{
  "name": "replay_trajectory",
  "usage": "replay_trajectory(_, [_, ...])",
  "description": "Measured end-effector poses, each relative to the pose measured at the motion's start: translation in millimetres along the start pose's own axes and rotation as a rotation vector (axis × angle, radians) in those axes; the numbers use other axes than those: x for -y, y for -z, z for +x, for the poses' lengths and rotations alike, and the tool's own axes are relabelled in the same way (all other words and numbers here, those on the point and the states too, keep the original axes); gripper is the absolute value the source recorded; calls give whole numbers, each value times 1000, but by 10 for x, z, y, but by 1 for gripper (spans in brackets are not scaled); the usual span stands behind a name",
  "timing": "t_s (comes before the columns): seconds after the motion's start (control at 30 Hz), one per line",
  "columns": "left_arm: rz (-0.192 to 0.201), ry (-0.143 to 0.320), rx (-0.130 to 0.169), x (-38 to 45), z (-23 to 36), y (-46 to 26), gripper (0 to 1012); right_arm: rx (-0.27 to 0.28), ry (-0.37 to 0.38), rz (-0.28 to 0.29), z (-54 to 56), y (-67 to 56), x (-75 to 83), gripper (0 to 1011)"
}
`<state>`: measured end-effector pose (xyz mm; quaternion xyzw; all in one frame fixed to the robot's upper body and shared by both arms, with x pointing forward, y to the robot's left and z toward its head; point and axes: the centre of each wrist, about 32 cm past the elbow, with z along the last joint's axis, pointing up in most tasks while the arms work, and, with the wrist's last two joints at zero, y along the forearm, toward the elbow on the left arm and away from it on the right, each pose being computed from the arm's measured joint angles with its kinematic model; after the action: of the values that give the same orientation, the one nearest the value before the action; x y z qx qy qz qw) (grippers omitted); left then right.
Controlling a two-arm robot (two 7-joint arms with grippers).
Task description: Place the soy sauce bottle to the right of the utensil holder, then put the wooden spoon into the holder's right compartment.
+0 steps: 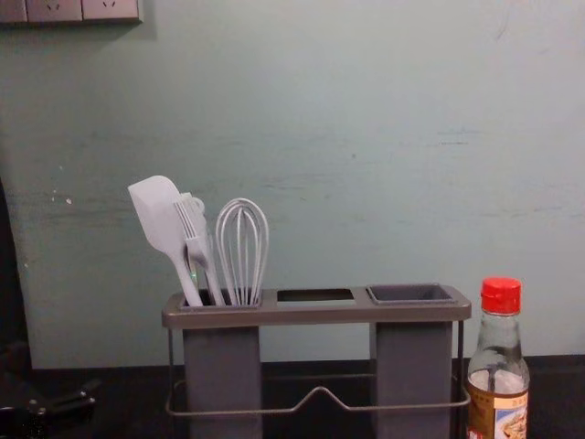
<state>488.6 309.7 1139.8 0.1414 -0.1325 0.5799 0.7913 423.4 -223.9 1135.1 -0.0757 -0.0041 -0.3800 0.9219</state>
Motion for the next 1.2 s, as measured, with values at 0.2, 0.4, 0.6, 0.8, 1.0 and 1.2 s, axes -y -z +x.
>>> replay_trajectory(0.2, [0, 0, 0, 0, 0, 0, 1005, 3, 2, -58, -26, 12, 24, 1000])
replay_trajectory(0.4, [0, 0, 0, 0, 0, 0, 1005, 12, 21, -155, -76, -164, 72, 1000])
replay_trajectory(0.6, [0, 0, 0, 0, 0, 0, 1005, -12, 60, -269, -97, -462, 91, 1000])
replay_trajectory(0.8, [0, 0, 0, 0, 0, 0, 1005, -41, 82, -403, -105, -818, 66, 1000])
replay_trajectory(1.0, [0, 0, 0, 0, 0, 0, 1005, -40, 103, -511, -139, -976, -66, 1000])
replay_trajectory(1.2, [0, 0, 0, 0, 0, 0, 1005, -47, 108, -540, -117, -960, -207, 1000])
